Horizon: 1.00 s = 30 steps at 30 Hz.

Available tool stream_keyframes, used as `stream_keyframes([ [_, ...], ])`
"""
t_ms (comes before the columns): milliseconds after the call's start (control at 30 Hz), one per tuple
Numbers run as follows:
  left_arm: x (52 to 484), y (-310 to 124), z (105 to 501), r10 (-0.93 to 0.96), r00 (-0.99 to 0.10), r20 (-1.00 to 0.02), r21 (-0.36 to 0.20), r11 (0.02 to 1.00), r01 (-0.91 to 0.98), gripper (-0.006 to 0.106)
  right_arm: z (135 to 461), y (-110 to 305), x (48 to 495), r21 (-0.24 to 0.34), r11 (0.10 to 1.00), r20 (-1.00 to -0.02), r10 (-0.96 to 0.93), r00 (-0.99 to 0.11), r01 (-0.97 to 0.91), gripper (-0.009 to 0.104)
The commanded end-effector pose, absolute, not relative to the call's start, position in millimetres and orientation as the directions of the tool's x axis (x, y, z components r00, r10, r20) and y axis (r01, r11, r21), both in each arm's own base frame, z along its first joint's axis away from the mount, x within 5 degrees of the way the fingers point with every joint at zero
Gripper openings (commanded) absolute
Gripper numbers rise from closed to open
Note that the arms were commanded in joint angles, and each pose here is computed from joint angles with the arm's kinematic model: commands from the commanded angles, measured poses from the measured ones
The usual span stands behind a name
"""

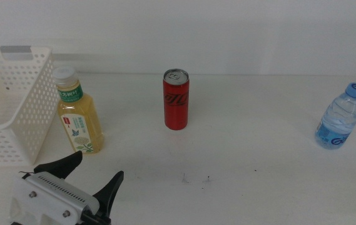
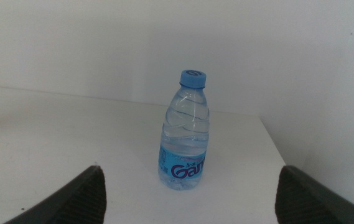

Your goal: Use arms to grab the bottles and put them into the dustbin to the left of the table.

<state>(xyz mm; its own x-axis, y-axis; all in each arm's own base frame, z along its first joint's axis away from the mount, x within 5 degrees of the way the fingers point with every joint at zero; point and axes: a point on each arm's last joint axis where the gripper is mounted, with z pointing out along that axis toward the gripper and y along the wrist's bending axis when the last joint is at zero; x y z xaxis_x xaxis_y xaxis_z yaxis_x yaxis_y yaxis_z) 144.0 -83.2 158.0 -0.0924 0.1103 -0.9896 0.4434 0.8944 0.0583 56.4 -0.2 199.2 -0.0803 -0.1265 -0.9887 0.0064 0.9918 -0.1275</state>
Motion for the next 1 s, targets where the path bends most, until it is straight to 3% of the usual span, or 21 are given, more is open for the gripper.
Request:
stream_keyframes([
  [0,143,-84,159,0.086,-0.085,-0.993,0.039,0.893,0.448,0.094,199,-1,56,-0.143,0.99,-0.987,-0.142,-0.071,0.012,0.093],
  [433,142,-86,160,0.08,-0.081,-0.993,0.033,0.883,0.468,0.094,199,-1,56,-0.143,0.99,-0.987,-0.142,-0.071,0.012,0.093],
  [567,141,-89,160,0.024,-0.111,-0.994,-0.034,0.869,0.493,0.094,199,-1,56,-0.143,0.99,-0.987,-0.142,-0.071,0.012,0.093],
  [967,173,-111,170,0.033,-0.127,-0.991,-0.034,0.868,0.495,0.094,199,-1,56,-0.143,0.99,-0.987,-0.142,-0.071,0.012,0.093],
])
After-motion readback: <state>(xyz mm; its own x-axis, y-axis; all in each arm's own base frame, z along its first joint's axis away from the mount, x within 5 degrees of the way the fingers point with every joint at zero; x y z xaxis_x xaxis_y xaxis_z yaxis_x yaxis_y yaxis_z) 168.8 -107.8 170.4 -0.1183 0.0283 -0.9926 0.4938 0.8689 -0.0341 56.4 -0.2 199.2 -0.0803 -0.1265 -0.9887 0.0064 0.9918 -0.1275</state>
